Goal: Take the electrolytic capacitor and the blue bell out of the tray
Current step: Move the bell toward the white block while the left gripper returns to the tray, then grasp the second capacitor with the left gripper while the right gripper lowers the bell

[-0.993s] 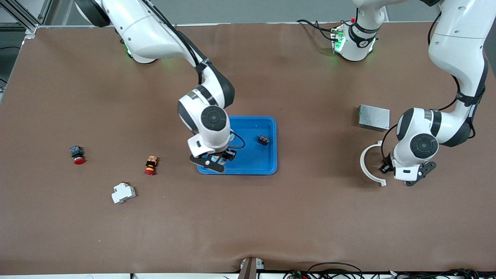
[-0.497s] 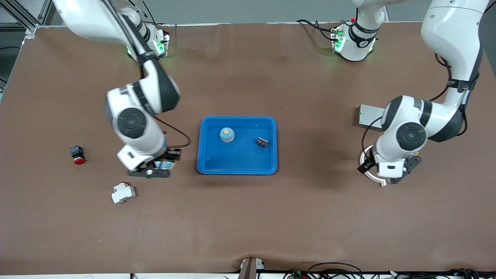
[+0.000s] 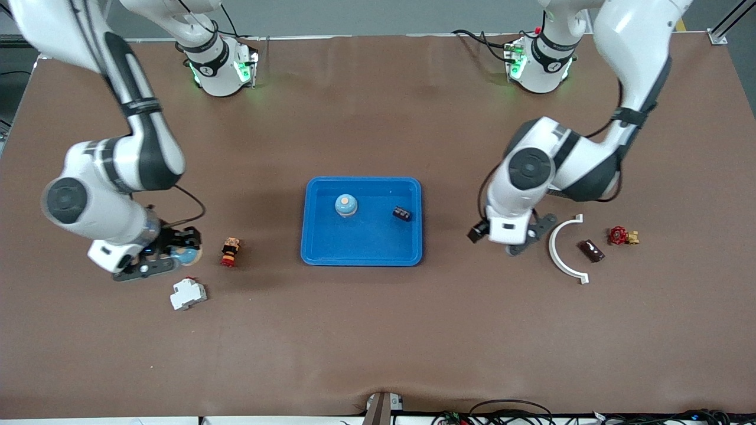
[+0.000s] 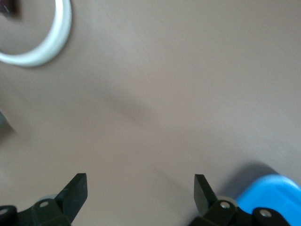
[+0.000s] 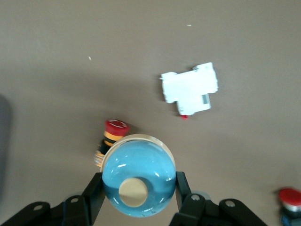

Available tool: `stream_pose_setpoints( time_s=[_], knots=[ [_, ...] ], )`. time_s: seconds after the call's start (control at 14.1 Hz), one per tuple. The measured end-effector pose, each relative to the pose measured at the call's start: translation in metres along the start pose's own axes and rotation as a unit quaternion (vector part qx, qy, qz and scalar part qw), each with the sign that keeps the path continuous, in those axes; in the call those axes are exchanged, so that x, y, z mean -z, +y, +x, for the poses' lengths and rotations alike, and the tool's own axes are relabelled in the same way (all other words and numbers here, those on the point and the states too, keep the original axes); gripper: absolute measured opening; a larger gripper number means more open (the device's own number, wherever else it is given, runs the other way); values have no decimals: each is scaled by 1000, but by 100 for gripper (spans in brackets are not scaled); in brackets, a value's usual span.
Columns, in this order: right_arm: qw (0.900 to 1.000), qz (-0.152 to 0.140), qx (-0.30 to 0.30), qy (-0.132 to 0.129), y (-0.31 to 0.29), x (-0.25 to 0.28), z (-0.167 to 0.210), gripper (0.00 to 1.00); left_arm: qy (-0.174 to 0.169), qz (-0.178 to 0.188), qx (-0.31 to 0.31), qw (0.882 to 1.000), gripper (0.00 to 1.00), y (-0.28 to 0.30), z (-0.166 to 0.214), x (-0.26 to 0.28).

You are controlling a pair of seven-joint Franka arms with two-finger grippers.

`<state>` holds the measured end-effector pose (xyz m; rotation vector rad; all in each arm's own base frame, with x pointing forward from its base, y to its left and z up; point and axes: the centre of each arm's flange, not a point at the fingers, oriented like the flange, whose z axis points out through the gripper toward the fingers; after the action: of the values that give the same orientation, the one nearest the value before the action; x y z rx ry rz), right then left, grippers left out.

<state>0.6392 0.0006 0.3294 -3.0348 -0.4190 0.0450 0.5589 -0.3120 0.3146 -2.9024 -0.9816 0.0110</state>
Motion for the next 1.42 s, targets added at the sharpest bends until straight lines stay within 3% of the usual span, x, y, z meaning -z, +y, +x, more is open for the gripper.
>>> stream_pose_setpoints(
  time_s=[0.14,0.35,0.57,0.64,0.78,0.85,1.14,1.42],
  knots=[
    [999,16,33,8,63,-18,-16,65,-8,-7,4,1000,100,25,-38,-8],
    [996,17,87,13,122,-57,-21,65,-27,-30,14,999,100,57,-93,-35],
    [992,1,125,13,168,-93,-1,65,-37,-54,43,997,82,77,-133,-67],
    [991,-11,134,11,178,-101,8,65,-32,-56,52,997,82,82,-141,-79],
    [989,-24,144,11,188,-111,21,65,-27,-50,67,996,71,89,-153,-100],
    [989,-27,148,13,192,-115,25,65,-23,-45,70,996,71,91,-159,-110],
    [987,-35,154,16,205,-123,33,65,-3,-40,72,997,33,99,-171,-125],
    [987,-36,156,15,207,-125,33,65,12,-55,89,994,34,108,-146,-95]
  ],
)
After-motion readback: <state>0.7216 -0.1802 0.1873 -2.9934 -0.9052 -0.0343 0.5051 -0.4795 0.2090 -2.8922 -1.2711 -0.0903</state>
